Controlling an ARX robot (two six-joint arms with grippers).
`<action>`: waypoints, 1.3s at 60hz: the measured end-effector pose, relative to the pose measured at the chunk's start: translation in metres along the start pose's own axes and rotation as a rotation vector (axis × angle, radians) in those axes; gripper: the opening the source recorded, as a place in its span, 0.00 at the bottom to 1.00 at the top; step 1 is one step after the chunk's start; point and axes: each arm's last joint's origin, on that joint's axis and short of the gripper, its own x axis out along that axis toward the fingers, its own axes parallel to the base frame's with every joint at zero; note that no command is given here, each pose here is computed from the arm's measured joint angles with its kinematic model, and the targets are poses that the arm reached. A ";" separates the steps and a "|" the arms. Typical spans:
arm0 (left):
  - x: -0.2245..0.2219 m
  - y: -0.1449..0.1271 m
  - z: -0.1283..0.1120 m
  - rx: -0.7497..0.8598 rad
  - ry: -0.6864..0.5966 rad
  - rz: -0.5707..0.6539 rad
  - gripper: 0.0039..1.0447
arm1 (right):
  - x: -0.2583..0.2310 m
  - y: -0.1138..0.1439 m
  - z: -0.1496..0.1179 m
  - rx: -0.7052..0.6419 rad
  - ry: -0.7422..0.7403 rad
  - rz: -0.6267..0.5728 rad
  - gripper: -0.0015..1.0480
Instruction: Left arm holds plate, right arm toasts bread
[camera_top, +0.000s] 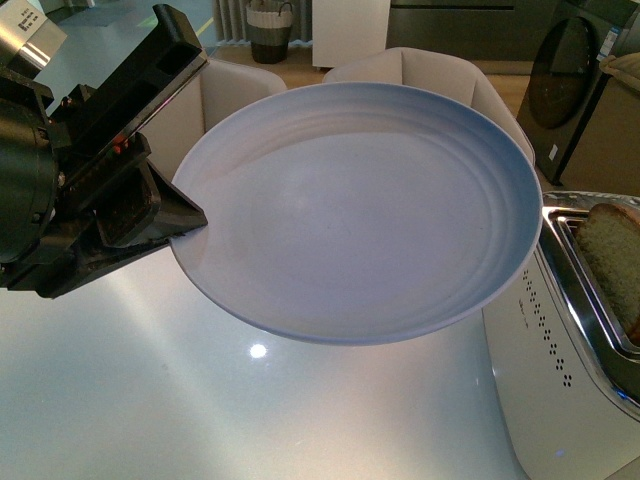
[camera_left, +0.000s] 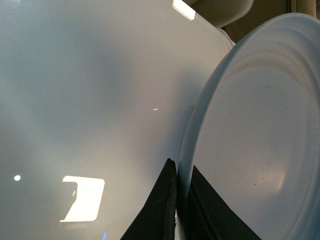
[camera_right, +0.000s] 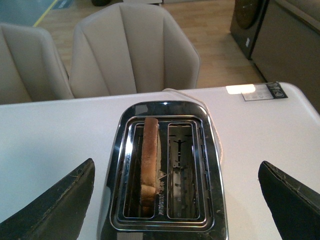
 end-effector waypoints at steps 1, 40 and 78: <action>0.000 0.000 0.000 0.000 0.000 0.000 0.03 | 0.000 -0.001 -0.002 -0.007 -0.038 0.021 0.84; 0.000 0.000 0.000 -0.002 -0.001 0.000 0.03 | -0.022 -0.006 -0.038 -0.043 -0.197 0.043 0.02; 0.000 0.000 0.000 -0.002 -0.001 -0.001 0.03 | -0.034 -0.007 -0.046 -0.042 -0.224 0.044 0.02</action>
